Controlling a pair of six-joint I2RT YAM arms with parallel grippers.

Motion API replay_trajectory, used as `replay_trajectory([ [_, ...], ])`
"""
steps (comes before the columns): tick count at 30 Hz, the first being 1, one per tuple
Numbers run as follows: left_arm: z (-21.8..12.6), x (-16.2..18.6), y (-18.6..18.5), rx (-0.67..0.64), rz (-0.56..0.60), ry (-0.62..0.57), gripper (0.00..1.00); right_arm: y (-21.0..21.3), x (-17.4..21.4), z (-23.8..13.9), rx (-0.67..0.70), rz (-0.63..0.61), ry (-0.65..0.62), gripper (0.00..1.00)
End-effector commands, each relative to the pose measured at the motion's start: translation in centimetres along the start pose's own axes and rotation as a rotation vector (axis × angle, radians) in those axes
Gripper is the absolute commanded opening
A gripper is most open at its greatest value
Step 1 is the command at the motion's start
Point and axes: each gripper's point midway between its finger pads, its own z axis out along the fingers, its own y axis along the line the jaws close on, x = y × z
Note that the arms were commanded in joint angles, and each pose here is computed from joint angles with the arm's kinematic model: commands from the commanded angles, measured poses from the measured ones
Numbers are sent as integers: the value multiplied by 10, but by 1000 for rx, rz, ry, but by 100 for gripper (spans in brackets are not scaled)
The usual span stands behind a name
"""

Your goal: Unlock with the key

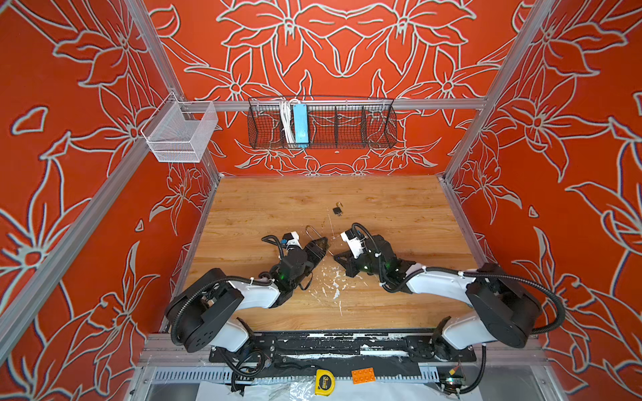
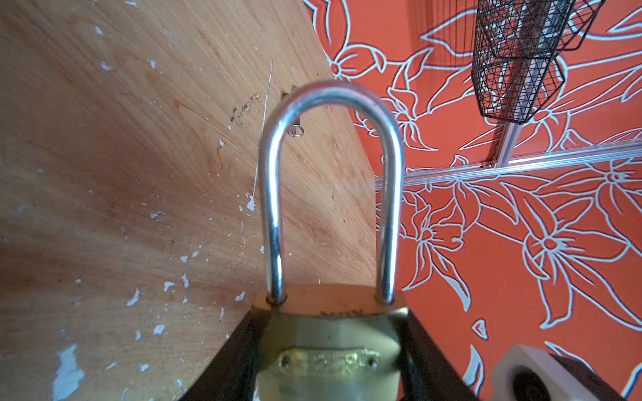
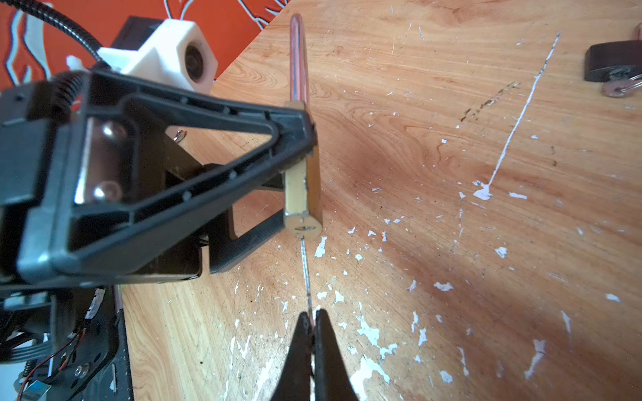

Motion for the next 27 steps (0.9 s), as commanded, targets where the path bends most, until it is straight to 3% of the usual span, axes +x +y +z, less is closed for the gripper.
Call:
replay_trajectory([
  [1,5,-5,-35,107,-17,-14,0,6,-17,-4,5,-15,-42,0],
  [27,4,-1,-38,130,-22,-11,0,1,-13,2,29,23,-4,0],
])
